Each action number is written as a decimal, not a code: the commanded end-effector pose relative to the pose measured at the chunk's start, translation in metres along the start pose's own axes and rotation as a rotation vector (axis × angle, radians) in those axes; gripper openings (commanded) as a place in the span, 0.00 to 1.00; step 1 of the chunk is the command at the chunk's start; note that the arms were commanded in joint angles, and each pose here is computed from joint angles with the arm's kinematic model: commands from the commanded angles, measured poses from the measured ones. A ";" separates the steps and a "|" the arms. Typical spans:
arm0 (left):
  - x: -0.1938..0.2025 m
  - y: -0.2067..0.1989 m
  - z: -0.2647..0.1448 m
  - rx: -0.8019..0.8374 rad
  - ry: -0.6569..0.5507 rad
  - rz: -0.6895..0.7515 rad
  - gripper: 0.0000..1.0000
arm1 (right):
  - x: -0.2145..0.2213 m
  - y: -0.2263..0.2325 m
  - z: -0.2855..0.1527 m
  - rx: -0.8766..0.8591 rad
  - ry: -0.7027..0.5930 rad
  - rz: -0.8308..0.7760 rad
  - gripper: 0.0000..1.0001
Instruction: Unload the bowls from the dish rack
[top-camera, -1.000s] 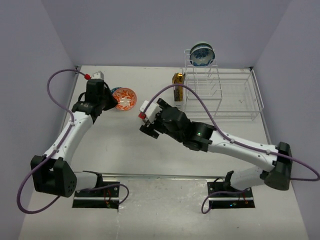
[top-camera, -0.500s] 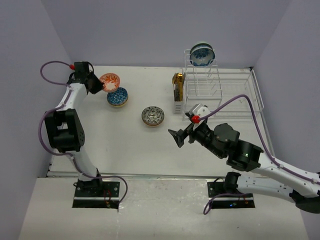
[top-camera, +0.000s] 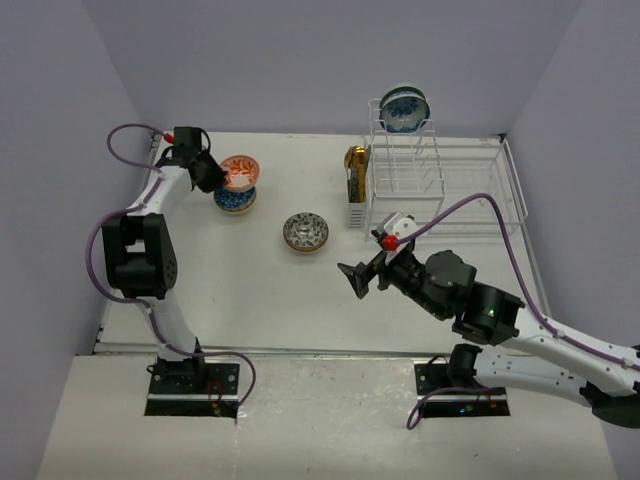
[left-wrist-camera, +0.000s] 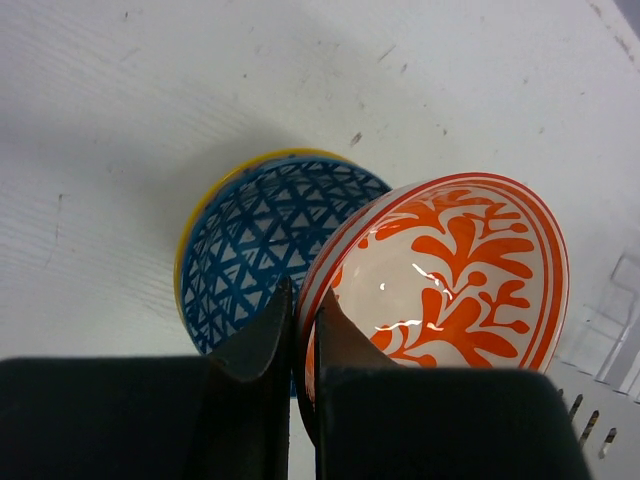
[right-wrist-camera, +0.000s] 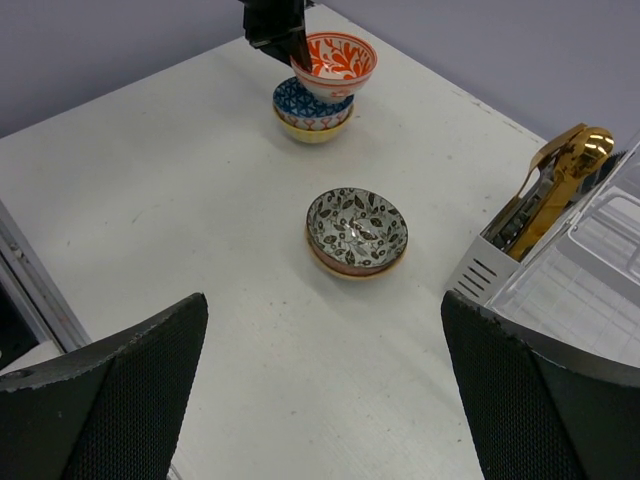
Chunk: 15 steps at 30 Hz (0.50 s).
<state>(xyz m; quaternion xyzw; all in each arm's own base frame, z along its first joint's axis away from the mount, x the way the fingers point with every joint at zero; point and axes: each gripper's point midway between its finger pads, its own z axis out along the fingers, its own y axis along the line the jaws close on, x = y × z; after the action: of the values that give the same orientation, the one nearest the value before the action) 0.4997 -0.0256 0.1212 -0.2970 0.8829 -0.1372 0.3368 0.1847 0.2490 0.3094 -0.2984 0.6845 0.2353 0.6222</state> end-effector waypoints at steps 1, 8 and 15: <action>-0.021 -0.008 -0.027 0.021 -0.106 -0.020 0.00 | -0.006 -0.003 -0.001 0.022 -0.035 0.027 0.99; -0.006 -0.001 -0.017 0.018 -0.056 -0.025 0.00 | -0.002 -0.003 -0.002 0.022 -0.036 0.031 0.99; 0.002 -0.004 -0.015 0.061 -0.034 -0.037 0.04 | 0.004 -0.001 0.001 0.016 -0.018 0.022 0.99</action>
<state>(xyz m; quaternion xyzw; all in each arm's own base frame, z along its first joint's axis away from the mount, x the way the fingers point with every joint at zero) 0.4730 -0.0240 0.0912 -0.3073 0.8937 -0.1205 0.3040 0.1837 0.2472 0.2989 -0.3010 0.6890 0.2323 0.6170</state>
